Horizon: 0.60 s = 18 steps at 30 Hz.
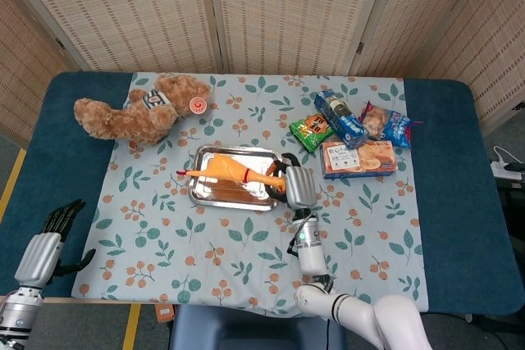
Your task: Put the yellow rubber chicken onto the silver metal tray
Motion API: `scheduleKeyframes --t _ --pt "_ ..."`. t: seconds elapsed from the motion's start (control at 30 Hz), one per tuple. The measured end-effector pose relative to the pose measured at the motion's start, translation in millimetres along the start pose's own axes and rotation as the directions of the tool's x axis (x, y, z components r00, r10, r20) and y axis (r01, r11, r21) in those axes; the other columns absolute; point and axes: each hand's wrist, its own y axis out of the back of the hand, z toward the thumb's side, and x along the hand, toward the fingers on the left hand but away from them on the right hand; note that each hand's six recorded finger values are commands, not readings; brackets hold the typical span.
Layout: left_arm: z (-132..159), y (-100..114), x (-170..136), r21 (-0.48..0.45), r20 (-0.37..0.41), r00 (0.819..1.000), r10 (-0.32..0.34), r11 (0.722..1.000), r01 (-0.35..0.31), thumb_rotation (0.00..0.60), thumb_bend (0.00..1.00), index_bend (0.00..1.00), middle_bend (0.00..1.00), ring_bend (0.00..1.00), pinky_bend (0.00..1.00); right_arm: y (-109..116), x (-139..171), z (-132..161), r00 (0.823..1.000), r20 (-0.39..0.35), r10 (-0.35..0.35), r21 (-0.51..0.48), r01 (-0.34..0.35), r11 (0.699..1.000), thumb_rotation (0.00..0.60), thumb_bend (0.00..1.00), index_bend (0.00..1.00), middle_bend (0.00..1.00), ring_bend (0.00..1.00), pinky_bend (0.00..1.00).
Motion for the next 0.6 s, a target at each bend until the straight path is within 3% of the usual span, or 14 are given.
scheduleKeyframes --t 0.1,0.2,0.33,0.6 --pt "-1 2 -1 -0.008 0.001 1.0 0.002 1.0 -0.002 0.6 0.31 0.0 0.0 0.0 0.02 -9 1 -2 0.999 -0.001 0.041 0.053 -0.041 0.998 0.6 0.34 0.28 0.27 0.19 0.36" --pt "-1 4 -2 -0.014 0.003 1.0 0.002 1.0 -0.002 0.6 0.31 0.0 0.0 0.0 0.02 -12 1 -5 0.998 0.002 0.067 0.107 -0.067 0.992 0.6 0.31 0.06 0.1 0.04 0.2" --pt "-1 3 -2 -0.022 0.004 1.0 -0.009 1.0 0.01 0.6 0.31 0.0 0.0 0.0 0.02 -8 1 -5 0.996 -0.004 0.086 0.136 -0.085 0.987 0.6 0.23 0.0 0.01 0.0 0.11" --pt "4 4 -3 -0.014 0.027 0.999 -0.026 1.0 0.027 0.6 0.31 0.0 0.0 0.0 0.02 11 14 7 0.987 -0.052 0.15 0.16 -0.14 0.977 0.6 0.13 0.0 0.0 0.0 0.02"
